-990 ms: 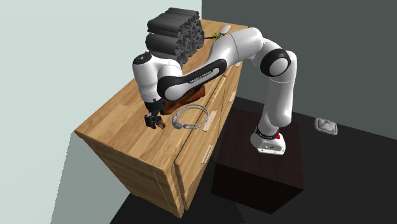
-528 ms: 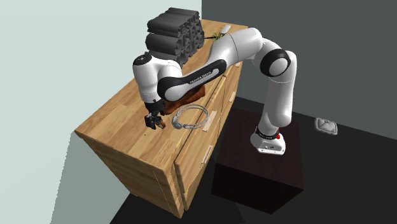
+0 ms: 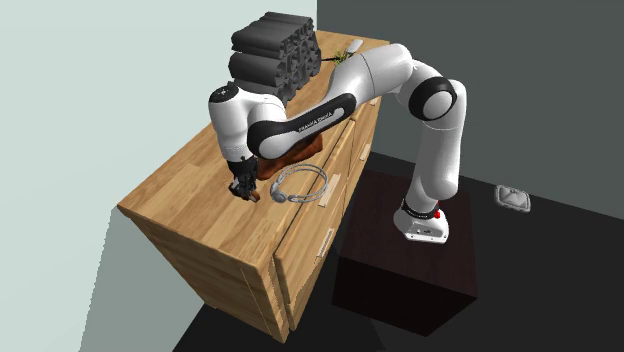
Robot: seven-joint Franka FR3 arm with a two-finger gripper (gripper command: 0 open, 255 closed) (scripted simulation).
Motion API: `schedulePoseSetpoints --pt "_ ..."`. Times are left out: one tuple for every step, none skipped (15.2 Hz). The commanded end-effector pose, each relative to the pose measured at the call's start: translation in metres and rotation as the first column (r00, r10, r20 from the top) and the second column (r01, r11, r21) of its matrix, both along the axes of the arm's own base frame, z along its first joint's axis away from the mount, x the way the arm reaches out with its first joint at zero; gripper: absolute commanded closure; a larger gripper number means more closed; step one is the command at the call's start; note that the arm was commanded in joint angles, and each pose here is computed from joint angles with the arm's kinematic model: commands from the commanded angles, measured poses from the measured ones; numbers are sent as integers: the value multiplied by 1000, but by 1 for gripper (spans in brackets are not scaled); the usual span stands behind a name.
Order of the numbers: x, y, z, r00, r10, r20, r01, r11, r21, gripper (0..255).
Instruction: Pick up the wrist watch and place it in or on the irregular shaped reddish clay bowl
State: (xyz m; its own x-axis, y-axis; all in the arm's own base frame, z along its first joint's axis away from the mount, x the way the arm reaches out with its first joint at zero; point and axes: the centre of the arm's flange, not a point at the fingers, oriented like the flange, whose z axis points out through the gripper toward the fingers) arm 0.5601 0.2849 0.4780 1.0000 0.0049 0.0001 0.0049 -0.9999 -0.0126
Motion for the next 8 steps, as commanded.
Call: schedulePoseSetpoints --pt "0 0 0 1000 0 0 0 1000 0 255" --pt "0 0 0 1000 0 0 0 1000 0 255" --pt "0 0 5 1000 0 0 0 1000 0 255" --pt "0 0 10 1000 0 0 0 1000 0 255" --pt "0 0 16 1000 0 0 0 1000 0 255" --pt "0 0 21 1000 0 0 0 1000 0 255" --pt "0 0 26 1000 0 0 0 1000 0 255" --pt "0 0 31 1000 0 0 0 1000 0 255"
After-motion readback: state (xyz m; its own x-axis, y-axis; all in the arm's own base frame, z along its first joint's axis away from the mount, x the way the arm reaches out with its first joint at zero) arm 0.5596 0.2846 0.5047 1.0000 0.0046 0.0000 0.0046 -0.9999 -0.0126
